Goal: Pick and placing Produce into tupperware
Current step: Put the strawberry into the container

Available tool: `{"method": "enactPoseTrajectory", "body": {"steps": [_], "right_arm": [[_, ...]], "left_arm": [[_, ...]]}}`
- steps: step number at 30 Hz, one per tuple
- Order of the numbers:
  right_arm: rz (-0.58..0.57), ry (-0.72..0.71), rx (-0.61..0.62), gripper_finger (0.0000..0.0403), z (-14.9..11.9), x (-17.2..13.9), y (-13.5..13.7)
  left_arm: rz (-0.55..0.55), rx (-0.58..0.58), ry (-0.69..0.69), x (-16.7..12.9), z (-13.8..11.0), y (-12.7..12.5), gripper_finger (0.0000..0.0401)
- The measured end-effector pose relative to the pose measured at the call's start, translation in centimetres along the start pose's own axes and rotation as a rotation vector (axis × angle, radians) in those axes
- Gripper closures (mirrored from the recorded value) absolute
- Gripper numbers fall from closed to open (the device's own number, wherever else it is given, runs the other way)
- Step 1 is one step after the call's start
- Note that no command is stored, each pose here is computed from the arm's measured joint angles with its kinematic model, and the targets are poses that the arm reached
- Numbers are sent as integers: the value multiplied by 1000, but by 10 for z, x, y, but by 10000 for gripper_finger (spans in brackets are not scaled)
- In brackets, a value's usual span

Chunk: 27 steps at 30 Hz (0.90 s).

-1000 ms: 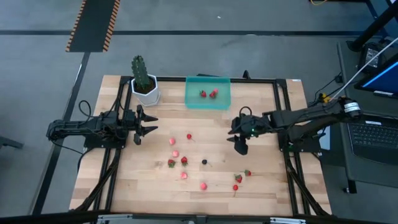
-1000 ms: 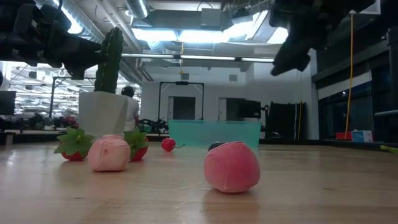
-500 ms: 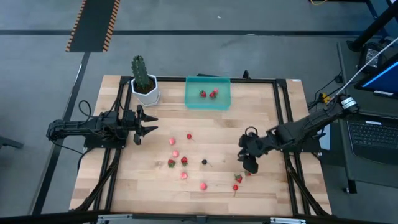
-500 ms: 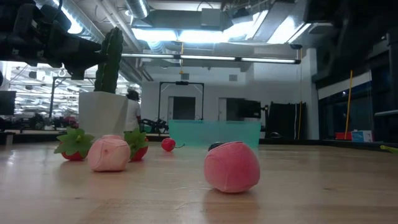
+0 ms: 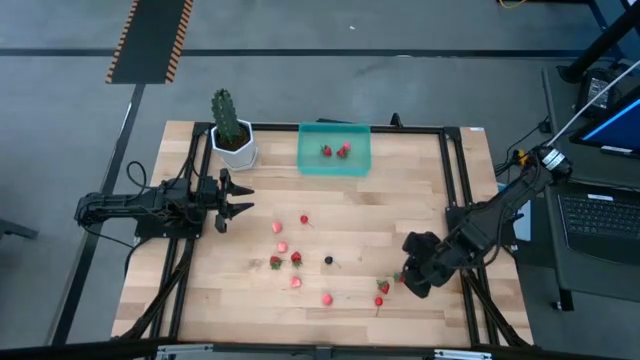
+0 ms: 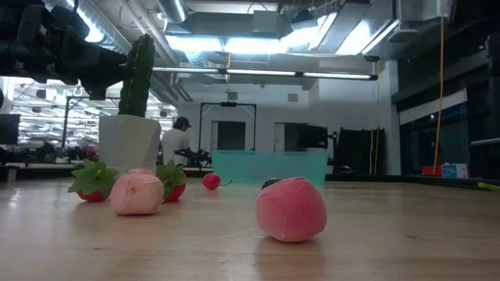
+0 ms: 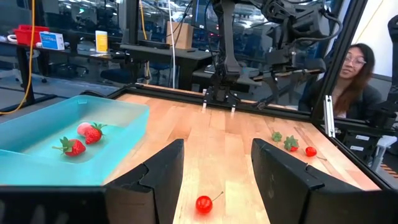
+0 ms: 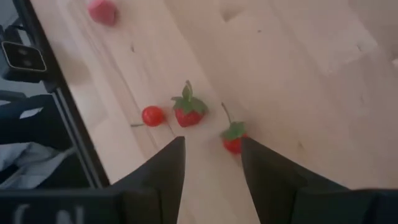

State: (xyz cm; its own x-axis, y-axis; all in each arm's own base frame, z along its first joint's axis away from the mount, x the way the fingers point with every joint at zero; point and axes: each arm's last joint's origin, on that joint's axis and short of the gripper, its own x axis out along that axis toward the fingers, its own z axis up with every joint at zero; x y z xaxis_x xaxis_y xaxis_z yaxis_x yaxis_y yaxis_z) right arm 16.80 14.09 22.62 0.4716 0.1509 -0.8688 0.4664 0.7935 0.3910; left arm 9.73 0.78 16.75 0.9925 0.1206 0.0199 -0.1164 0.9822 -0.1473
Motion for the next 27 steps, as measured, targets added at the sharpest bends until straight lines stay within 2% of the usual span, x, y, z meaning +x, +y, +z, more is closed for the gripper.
{"method": "enactPoseTrajectory", "body": {"steps": [6, 9, 13, 19, 27], "right_arm": [[32, 35, -72, 244, -2, 0, 3], [9, 36, -23, 240, -3, 1, 1], [-65, 54, -5, 208, -5, 11, -1], [-107, 71, -23, 152, -8, 31, 4], [-132, 97, -28, 145, -12, 47, 7]], "left_arm": [[0, 0, 0, 0, 0, 0, 220], [0, 0, 0, 0, 0, 0, 220], [0, 0, 0, 0, 0, 0, 220], [0, 0, 0, 0, 0, 0, 220], [0, -1, 0, 0, 0, 0, 220]]}}
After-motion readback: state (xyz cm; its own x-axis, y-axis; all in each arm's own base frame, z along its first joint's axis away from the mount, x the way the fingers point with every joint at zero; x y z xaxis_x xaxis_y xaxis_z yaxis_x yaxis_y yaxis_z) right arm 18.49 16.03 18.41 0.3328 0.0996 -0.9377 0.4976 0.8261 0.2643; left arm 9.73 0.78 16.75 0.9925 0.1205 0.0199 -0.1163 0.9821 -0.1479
